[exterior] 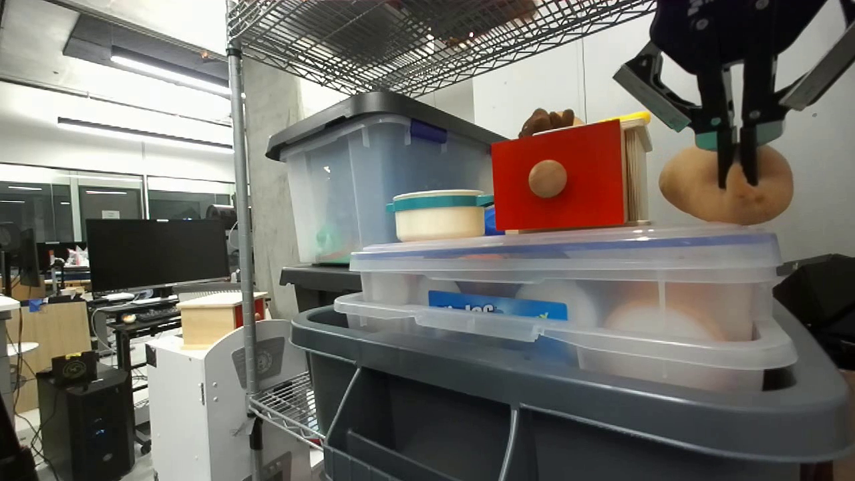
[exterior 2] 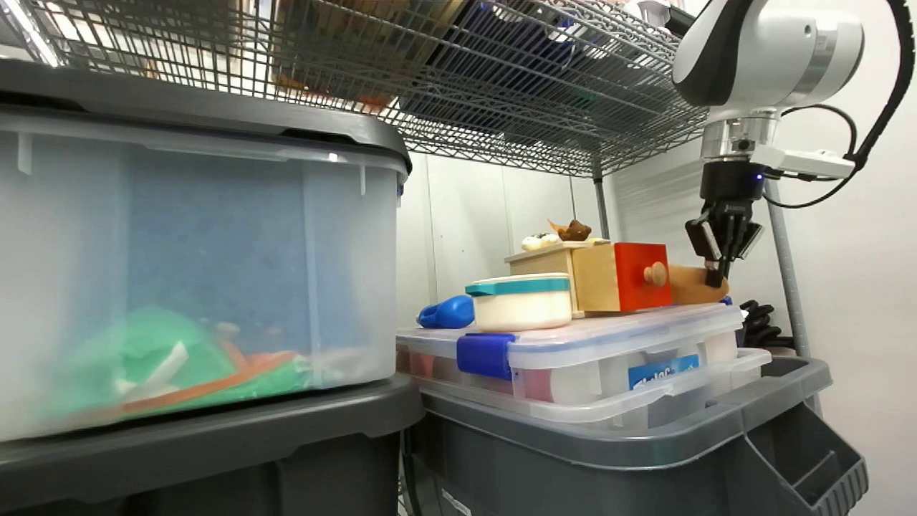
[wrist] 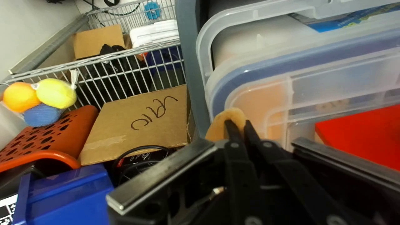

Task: Put the bread roll plushy in the bowl

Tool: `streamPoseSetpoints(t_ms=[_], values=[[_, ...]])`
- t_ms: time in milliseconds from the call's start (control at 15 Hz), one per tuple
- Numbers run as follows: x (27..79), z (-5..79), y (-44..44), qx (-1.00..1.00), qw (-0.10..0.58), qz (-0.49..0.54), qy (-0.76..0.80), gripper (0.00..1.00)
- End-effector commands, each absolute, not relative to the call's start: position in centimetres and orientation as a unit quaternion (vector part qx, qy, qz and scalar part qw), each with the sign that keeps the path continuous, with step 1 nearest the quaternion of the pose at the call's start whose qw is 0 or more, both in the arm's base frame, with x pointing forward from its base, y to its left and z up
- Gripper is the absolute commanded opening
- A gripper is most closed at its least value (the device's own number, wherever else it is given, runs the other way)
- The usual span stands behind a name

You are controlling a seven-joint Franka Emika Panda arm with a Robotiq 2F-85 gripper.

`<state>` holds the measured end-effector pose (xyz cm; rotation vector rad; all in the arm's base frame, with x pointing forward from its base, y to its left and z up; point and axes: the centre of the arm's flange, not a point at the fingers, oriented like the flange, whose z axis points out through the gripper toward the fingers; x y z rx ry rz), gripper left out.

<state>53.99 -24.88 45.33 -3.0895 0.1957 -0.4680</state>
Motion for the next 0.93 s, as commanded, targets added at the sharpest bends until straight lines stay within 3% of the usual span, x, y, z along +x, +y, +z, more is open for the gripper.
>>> streamPoseSetpoints(t_ms=[0,867], values=[[53.1,48.0,-24.4,-0.986,0.018,-0.150,0.069,0.01],[48.1,57.4,-22.2,-0.978,0.020,-0.173,0.114,0.01]])
